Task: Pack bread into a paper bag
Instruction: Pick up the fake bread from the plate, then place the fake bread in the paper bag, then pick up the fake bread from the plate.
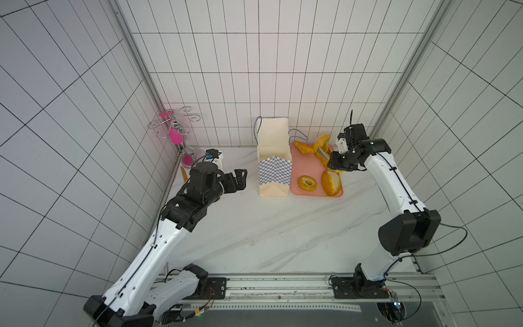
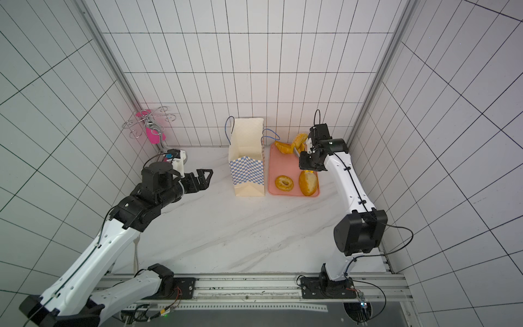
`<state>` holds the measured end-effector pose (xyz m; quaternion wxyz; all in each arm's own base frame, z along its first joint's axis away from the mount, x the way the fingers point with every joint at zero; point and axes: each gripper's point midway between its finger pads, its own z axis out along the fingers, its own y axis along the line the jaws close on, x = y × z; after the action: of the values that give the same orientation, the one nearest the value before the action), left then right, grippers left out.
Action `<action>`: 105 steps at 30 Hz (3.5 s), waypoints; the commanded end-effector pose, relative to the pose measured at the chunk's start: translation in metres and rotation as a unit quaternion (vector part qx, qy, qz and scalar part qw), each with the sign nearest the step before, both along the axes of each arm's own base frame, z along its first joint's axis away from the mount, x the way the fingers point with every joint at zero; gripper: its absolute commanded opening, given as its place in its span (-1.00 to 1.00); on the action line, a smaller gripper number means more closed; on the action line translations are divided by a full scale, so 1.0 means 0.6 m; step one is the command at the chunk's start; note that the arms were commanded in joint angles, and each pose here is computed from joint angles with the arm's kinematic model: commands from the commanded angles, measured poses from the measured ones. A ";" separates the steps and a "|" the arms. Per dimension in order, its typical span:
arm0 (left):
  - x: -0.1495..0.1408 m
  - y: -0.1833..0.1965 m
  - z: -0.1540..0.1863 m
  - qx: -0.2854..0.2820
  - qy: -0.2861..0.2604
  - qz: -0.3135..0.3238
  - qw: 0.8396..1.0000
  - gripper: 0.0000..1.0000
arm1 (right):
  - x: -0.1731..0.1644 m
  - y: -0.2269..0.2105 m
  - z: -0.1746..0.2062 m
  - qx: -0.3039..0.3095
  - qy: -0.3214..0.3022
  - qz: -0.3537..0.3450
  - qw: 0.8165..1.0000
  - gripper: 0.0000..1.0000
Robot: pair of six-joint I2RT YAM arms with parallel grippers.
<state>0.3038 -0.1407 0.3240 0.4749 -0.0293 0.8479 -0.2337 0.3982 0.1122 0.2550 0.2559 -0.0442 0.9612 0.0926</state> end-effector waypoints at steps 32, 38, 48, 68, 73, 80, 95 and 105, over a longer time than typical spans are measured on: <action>-0.011 -0.014 0.005 -0.006 -0.011 -0.009 1.000 0.98 | -0.115 0.154 0.344 0.234 -0.193 0.210 0.930 -0.31; -0.015 -0.008 0.005 -0.004 -0.013 -0.005 1.000 0.98 | -0.128 0.188 0.336 0.249 -0.172 0.252 0.919 -0.30; -0.016 -0.004 -0.003 0.003 -0.011 -0.001 1.000 0.98 | -0.127 0.214 0.258 0.232 -0.104 0.270 0.929 -0.30; -0.006 -0.014 -0.014 0.006 -0.001 -0.007 1.000 0.98 | -0.132 0.200 0.184 0.197 -0.063 0.248 0.947 -0.09; -0.006 -0.013 -0.017 0.007 0.000 -0.006 1.000 0.98 | -0.129 0.196 0.192 0.192 -0.073 0.243 0.948 0.00; -0.006 -0.013 -0.017 0.006 0.000 -0.006 1.000 0.98 | -0.128 0.195 0.202 0.190 -0.080 0.242 0.948 0.05; -0.014 -0.015 -0.014 -0.005 0.000 -0.011 1.000 0.98 | -0.140 0.157 0.307 0.175 -0.164 0.202 0.950 -0.09; -0.014 -0.015 -0.016 -0.006 -0.002 -0.011 1.000 0.98 | -0.157 0.091 0.314 0.129 -0.202 0.118 0.964 -0.10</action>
<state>0.2951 -0.1467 0.3054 0.4628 -0.0236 0.8555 -0.2310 0.3045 0.1820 0.4340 0.4021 -0.1674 0.8615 0.2611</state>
